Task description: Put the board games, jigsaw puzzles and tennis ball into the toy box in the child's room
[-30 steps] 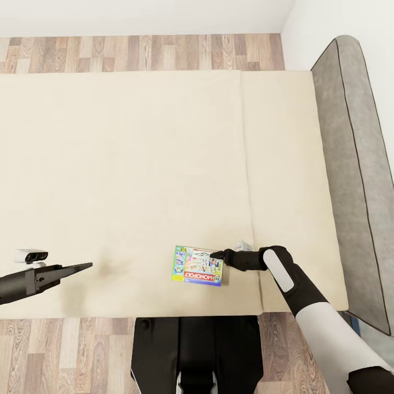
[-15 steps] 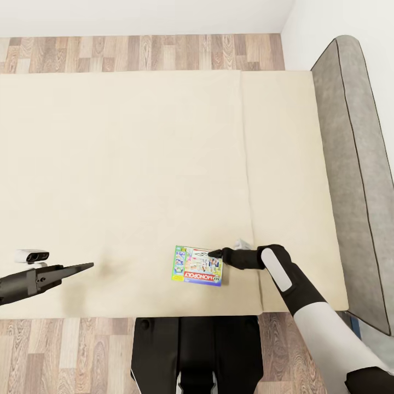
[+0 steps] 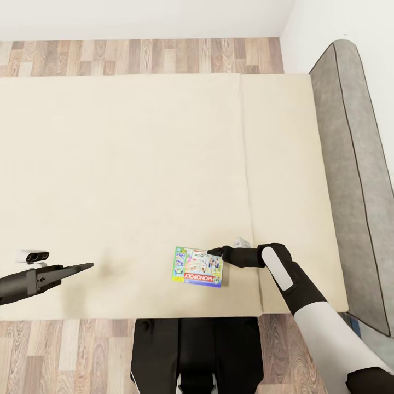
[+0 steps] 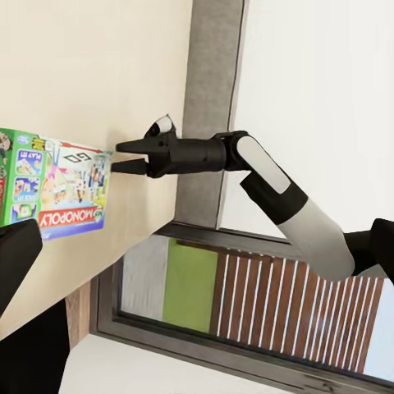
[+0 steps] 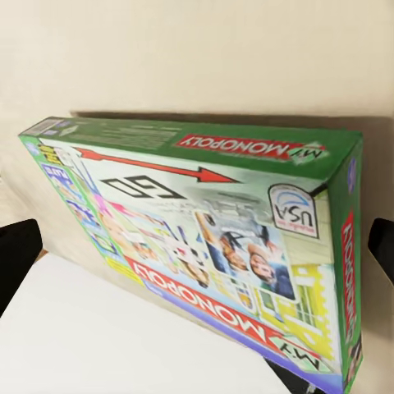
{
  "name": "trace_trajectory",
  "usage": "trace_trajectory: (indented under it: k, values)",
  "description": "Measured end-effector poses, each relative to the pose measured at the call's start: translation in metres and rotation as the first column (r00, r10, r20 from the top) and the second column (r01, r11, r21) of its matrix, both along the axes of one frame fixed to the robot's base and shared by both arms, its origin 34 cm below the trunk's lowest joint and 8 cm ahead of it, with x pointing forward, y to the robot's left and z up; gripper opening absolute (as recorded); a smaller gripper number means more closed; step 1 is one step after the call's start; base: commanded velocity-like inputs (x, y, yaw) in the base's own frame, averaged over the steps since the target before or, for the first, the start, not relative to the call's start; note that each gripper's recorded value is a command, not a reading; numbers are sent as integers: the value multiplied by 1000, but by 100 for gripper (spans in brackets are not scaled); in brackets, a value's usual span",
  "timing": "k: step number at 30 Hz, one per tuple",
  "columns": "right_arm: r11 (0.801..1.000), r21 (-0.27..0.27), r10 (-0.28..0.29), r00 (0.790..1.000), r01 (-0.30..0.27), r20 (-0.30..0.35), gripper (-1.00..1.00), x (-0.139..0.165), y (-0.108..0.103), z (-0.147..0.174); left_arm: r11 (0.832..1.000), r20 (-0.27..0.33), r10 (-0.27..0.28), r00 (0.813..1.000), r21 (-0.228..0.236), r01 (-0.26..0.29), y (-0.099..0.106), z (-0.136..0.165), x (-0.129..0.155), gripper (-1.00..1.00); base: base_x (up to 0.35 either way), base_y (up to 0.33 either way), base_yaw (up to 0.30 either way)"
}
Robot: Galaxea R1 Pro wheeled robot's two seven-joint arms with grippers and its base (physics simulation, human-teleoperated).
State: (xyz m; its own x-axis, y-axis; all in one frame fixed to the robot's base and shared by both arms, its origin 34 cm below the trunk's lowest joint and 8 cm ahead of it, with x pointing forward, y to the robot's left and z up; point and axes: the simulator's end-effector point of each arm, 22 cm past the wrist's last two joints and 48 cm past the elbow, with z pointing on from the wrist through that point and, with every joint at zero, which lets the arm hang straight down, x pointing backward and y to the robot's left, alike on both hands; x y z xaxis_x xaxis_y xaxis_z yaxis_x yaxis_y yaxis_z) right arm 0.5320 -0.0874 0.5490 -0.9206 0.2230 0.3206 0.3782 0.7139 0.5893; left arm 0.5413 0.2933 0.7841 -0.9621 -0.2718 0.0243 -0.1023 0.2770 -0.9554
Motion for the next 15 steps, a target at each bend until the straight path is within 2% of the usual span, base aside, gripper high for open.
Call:
trace_trajectory:
  k: [15]
  values:
    - [1000,0,13,1000,-13,-5,100,0,0,3,1000,7,0,1000,0,0,0,3,2,100,0,0,0]
